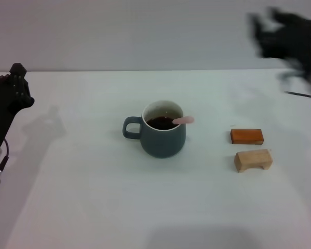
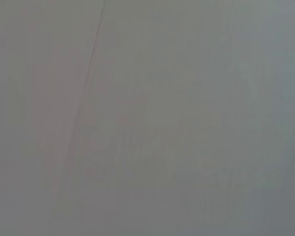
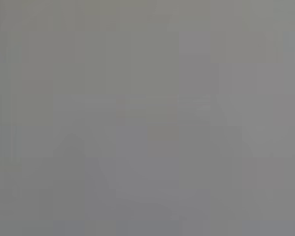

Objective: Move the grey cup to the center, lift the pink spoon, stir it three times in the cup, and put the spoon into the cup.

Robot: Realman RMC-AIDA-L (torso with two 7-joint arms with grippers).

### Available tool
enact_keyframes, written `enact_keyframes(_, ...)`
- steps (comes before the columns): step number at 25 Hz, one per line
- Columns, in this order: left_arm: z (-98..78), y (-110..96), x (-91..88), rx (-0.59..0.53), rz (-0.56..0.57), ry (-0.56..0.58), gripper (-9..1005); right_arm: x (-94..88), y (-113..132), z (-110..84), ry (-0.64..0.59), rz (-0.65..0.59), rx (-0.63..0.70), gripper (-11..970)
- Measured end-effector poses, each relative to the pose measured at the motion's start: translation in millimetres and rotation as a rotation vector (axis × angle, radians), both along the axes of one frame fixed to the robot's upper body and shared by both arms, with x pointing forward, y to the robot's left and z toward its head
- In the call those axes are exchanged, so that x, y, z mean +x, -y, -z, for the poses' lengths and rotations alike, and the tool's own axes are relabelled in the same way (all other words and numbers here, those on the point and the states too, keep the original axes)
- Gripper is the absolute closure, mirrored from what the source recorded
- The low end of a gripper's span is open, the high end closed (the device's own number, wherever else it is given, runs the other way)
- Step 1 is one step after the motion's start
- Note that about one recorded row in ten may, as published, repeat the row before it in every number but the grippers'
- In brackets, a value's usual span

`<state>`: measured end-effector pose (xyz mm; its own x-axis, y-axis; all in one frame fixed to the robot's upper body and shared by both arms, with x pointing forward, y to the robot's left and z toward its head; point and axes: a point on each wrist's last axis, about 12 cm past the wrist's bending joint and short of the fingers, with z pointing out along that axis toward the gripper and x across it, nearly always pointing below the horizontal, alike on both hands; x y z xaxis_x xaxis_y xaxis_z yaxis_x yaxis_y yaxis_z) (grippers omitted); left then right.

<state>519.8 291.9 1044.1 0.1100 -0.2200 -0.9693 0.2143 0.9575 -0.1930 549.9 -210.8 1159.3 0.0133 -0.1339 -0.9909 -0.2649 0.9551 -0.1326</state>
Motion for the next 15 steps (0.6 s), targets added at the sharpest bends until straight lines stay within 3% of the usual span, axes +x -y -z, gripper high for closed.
enact_keyframes(2, 0.2, -1, -1.0, 0.002, -0.002, 0.002, 998, -11.3, 33, 7.1, 0.012, 0.115, 0.025, 603)
enact_keyframes(3, 1.2, -2, -4.0, 0.027, -0.010, 0.009, 998, -23.5, 67, 16.0, 0.012, 0.238, 0.056, 603)
enact_keyframes(4, 1.4, -2, -4.6, 0.035, -0.012, 0.011, 998, -23.5, 67, 16.0, 0.012, 0.238, 0.056, 603)
enact_keyframes(5, 1.6, -2, -5.5, 0.046, -0.015, 0.013, 998, -29.6, 84, 21.3, 0.007, 0.298, 0.071, 603)
enact_keyframes(6, 1.6, -2, -5.5, 0.046, -0.015, 0.013, 998, -42.3, 114, 31.5, 0.006, 0.409, 0.088, 603)
enact_keyframes(7, 1.8, -3, -6.3, 0.052, -0.019, 0.015, 998, -42.3, 114, 31.5, 0.006, 0.409, 0.088, 603)
enact_keyframes(8, 2.1, -6, -7.7, 0.057, -0.033, 0.017, 998, -54.2, 138, 42.2, 0.014, 0.507, 0.097, 603)
enact_keyframes(9, 2.1, -6, -7.7, 0.057, -0.033, 0.017, 998, -54.2, 138, 42.2, 0.014, 0.507, 0.097, 603)
enact_keyframes(11, 2.3, -18, -11.4, 0.055, -0.081, 0.018, 998, -70.5, 166, 60.3, 0.028, 0.633, 0.113, 603)
enact_keyframes(15, 1.2, -28, -14.6, 0.073, -0.125, 0.032, 998, -84.1, 184, 74.8, 0.054, 0.729, 0.102, 603)
